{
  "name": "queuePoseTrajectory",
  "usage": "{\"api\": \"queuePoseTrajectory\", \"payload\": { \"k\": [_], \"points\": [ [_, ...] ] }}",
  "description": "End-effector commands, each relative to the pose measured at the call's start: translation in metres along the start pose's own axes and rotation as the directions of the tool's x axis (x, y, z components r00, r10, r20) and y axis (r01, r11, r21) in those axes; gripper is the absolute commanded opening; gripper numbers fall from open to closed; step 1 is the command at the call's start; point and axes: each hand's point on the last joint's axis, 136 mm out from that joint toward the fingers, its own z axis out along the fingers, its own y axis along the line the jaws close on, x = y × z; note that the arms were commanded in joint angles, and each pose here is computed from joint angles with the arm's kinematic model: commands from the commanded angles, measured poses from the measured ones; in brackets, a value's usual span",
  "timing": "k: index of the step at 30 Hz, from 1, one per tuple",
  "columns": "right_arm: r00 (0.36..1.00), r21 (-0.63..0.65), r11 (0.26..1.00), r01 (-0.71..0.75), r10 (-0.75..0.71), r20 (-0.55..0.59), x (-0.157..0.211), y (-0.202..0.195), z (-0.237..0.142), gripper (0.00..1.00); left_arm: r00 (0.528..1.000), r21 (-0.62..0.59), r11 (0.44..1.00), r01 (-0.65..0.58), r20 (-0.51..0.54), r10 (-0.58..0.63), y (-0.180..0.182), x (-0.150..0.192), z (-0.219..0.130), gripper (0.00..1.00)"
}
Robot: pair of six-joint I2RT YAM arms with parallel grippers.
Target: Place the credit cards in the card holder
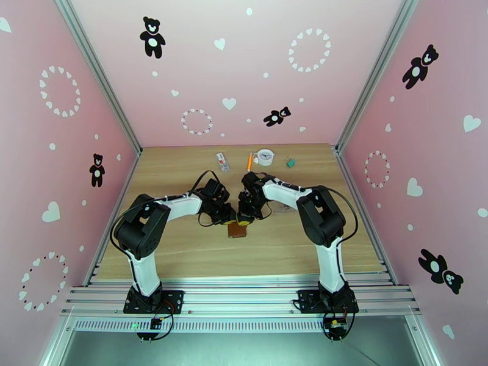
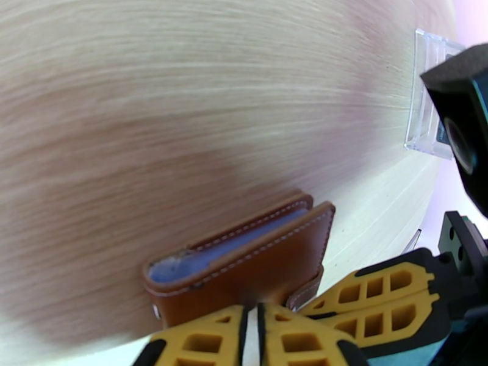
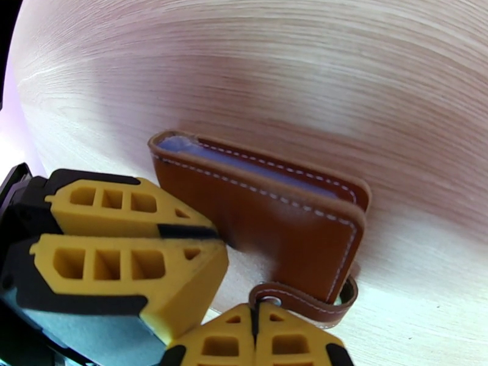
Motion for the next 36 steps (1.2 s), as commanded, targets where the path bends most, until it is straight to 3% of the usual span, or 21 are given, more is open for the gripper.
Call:
{"api": "queuePoseTrajectory", "payload": {
  "k": [1, 23, 31, 36],
  "points": [
    [1.000, 0.010, 1.000, 0.010, -0.010, -0.025, -0.005, -0.001, 0.029, 0.00, 0.999, -0.095, 0.995, 0.031, -0.027, -0.034, 0.031, 0.012, 0.018, 0.15],
    [0.990, 0.146, 0.989, -0.030, 0.050, -0.130, 0.013, -0.032, 0.067, 0.00, 0.999, -0.079, 0.997, 0.020, -0.028, -0.022, 0.028, 0.012, 0.017, 0.08],
    [0.998, 0.086, 0.994, 0.060, -0.060, 0.001, -0.006, 0.007, 0.028, 0.00, 1.000, -0.085, 0.996, -0.012, 0.023, 0.014, 0.014, 0.005, -0.002, 0.14],
    [0.984, 0.104, 0.986, 0.134, -0.145, 0.104, -0.016, 0.034, -0.017, 0.31, 0.994, -0.081, 0.996, -0.044, 0.097, 0.052, -0.005, -0.001, -0.034, 0.33]
  ]
}}
